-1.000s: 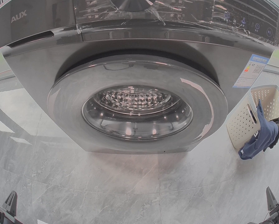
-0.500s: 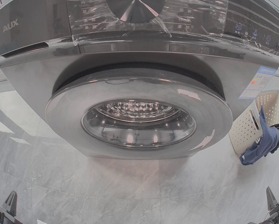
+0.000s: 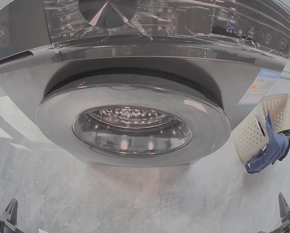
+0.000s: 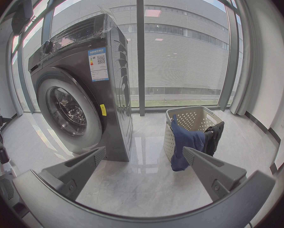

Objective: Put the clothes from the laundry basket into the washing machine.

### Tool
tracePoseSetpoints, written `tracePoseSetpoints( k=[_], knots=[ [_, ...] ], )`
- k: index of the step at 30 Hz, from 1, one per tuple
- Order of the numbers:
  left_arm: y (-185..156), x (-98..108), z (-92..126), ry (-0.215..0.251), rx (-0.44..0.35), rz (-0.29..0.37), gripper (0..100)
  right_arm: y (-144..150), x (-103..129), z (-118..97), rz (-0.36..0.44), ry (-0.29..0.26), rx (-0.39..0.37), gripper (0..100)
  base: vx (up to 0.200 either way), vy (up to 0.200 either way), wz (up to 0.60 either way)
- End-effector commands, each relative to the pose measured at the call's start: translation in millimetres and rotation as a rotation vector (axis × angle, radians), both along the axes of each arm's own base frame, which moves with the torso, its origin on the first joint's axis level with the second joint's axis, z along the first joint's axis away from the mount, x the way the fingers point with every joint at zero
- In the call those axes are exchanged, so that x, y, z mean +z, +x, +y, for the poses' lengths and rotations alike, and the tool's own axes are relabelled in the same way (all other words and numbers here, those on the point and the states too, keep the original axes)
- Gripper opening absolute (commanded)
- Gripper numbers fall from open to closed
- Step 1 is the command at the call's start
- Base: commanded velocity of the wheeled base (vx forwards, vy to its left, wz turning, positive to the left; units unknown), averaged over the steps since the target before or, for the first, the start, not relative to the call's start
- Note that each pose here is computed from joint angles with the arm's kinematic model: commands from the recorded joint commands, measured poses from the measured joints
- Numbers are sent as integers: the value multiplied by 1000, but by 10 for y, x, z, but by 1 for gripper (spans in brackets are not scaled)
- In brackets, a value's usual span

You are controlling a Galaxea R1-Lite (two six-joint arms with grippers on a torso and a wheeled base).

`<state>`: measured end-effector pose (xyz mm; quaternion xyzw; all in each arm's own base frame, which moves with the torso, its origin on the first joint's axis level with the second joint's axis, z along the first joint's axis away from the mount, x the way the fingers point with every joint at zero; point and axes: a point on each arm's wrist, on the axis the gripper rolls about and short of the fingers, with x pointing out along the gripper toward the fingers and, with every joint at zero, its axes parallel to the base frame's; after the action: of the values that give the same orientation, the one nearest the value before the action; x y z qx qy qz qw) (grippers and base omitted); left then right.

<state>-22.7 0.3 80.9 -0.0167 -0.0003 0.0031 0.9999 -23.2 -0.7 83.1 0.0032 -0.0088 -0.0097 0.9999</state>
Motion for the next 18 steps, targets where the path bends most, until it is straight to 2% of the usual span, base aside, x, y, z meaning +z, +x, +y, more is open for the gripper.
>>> tracePoseSetpoints(
  k=[1,2,3,5,6,7,9,12,13,15,17,18],
  knots=[
    [0,-52,0,-2,0,0,0,-108,592,-2,-165,3,13,100,0,0,0],
    [0,-52,0,-2,0,0,0,-108,592,-2,-165,3,13,100,0,0,0],
    [0,-52,0,1,0,0,0,0,796,-1,-111,3,33,100,0,0,0],
    [0,-52,0,1,1,0,0,139,806,9,-25,11,86,100,0,0,0],
    [0,-52,0,1,0,0,0,323,778,29,89,50,153,100,0,0,0],
    [0,-52,0,1,1,0,0,464,755,46,178,91,185,100,0,0,0],
    [0,-52,0,0,0,0,0,704,773,77,265,142,215,100,0,0,0],
    [0,-52,0,-2,0,0,0,1024,807,163,268,133,283,100,0,0,0],
    [0,-52,0,-2,0,0,0,1050,809,176,266,130,293,100,0,0,0],
    [0,-52,0,0,0,0,0,1211,781,316,260,84,393,100,0,0,0],
    [0,-52,0,0,0,0,0,1267,762,376,270,69,409,100,0,0,0],
    [0,-52,0,0,0,0,0,1335,718,447,304,54,410,100,0,0,0]
  ],
)
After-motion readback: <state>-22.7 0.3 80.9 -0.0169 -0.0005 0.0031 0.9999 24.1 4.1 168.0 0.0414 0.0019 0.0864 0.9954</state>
